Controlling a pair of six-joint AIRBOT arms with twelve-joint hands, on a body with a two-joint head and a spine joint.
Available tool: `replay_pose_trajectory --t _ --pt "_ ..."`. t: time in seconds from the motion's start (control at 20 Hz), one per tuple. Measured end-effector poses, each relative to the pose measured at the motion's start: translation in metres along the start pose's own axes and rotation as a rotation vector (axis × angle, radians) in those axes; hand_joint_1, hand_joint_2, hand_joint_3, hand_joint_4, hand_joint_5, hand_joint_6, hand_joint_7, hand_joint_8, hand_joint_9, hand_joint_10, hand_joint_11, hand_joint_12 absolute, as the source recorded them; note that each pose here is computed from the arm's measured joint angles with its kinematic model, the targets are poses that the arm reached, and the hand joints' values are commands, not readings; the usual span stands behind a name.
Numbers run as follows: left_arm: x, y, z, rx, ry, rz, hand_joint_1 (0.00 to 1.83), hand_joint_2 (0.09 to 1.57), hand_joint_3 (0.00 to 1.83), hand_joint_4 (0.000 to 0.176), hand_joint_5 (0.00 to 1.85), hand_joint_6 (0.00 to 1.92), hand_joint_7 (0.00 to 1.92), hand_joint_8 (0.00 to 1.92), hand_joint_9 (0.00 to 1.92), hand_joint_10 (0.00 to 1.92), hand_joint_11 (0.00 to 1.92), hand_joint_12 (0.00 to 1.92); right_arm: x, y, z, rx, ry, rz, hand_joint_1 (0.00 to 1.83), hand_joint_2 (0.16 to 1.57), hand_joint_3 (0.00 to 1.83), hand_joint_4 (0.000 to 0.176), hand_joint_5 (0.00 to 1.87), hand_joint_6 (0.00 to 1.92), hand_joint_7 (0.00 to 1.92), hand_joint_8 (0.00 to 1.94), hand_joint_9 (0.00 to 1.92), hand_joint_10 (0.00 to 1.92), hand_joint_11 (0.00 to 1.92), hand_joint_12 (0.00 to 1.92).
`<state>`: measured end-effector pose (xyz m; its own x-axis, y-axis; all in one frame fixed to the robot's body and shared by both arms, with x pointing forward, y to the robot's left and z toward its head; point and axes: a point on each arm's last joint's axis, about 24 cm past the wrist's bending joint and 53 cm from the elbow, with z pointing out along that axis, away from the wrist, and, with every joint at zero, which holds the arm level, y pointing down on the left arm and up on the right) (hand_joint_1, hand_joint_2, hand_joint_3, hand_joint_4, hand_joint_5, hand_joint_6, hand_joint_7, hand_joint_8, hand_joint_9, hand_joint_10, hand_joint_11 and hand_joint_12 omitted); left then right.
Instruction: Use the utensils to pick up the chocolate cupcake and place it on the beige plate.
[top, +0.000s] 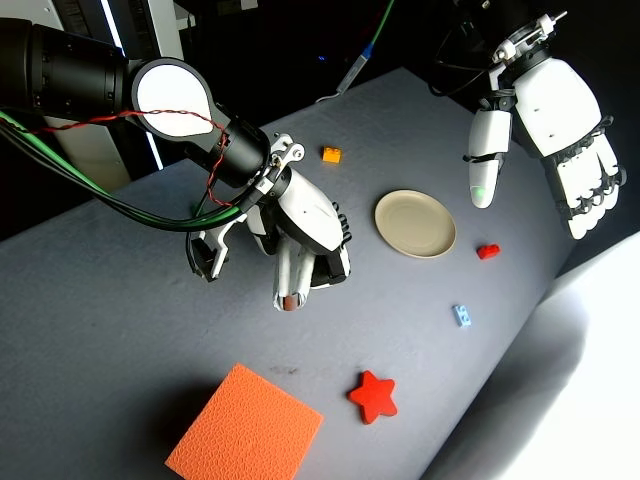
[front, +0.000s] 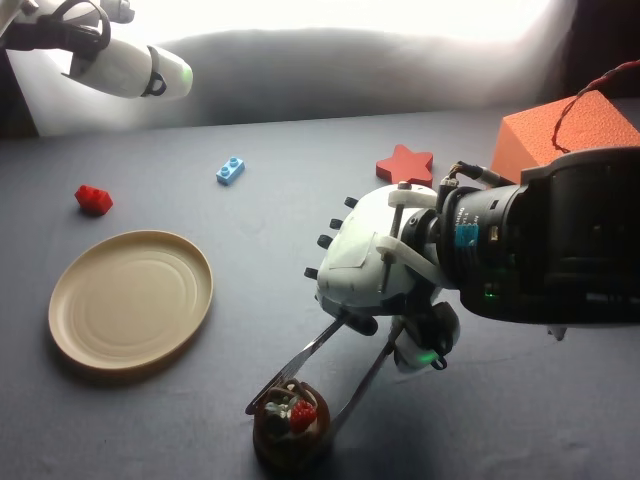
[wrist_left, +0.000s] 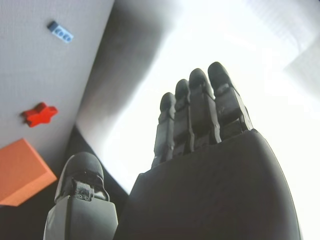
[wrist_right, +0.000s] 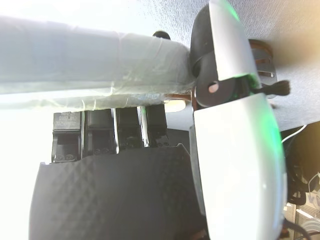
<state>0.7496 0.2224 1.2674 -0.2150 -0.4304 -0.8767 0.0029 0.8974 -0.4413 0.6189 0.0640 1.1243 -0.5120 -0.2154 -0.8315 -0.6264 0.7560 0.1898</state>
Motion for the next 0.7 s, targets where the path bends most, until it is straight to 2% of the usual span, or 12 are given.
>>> replay_pose_trajectory --t 0.1,0.15,0.4,0.55,0.65,0.7 --pt "0.000 0.000 0.000 0.000 0.000 0.000 0.00 1.16 0.00 0.000 0.10 0.00 0.13 0.00 0.14 0.00 0.00 0.26 -0.001 0.001 0.000 -0.002 -0.001 0.005 1.21 1.22 0.00 0.000 0.77 1.12 0.81 1.50 0.74 1.45 0.81 1.51" --pt "0.000 0.000 0.000 0.000 0.000 0.000 0.00 1.16 0.00 0.000 0.10 0.00 0.14 0.00 0.14 0.00 0.00 0.27 -0.002 0.001 -0.001 -0.003 -0.003 0.005 1.23 1.21 0.00 0.000 0.81 1.05 0.82 1.50 0.78 1.48 0.86 1.47" --pt "0.000 0.000 0.000 0.001 -0.001 -0.001 0.00 1.16 0.00 0.000 0.12 0.00 0.16 0.01 0.17 0.01 0.00 0.34 -0.004 0.000 -0.001 0.000 -0.006 0.011 1.25 1.16 0.00 0.000 0.89 0.95 0.90 1.37 0.85 1.44 0.91 1.41" --pt "0.000 0.000 0.000 0.000 -0.001 -0.001 0.00 1.16 0.00 0.000 0.14 0.00 0.18 0.01 0.21 0.01 0.00 0.39 -0.011 -0.003 -0.004 0.008 -0.020 0.022 1.24 1.18 0.00 0.000 0.88 0.96 0.85 1.46 0.80 1.57 0.89 1.53" --pt "0.000 0.000 0.000 0.001 -0.001 -0.001 0.00 1.16 0.00 0.000 0.13 0.00 0.17 0.00 0.20 0.00 0.00 0.38 -0.015 -0.005 -0.006 0.010 -0.029 0.030 1.24 1.19 0.00 0.000 0.88 0.95 0.82 1.51 0.77 1.61 0.83 1.59" --pt "0.000 0.000 0.000 0.001 -0.001 -0.001 0.00 1.16 0.00 0.000 0.14 0.00 0.18 0.00 0.21 0.01 0.00 0.38 -0.016 -0.006 -0.006 0.012 -0.030 0.032 1.24 1.18 0.00 0.000 0.89 0.94 0.85 1.46 0.79 1.56 0.84 1.56"
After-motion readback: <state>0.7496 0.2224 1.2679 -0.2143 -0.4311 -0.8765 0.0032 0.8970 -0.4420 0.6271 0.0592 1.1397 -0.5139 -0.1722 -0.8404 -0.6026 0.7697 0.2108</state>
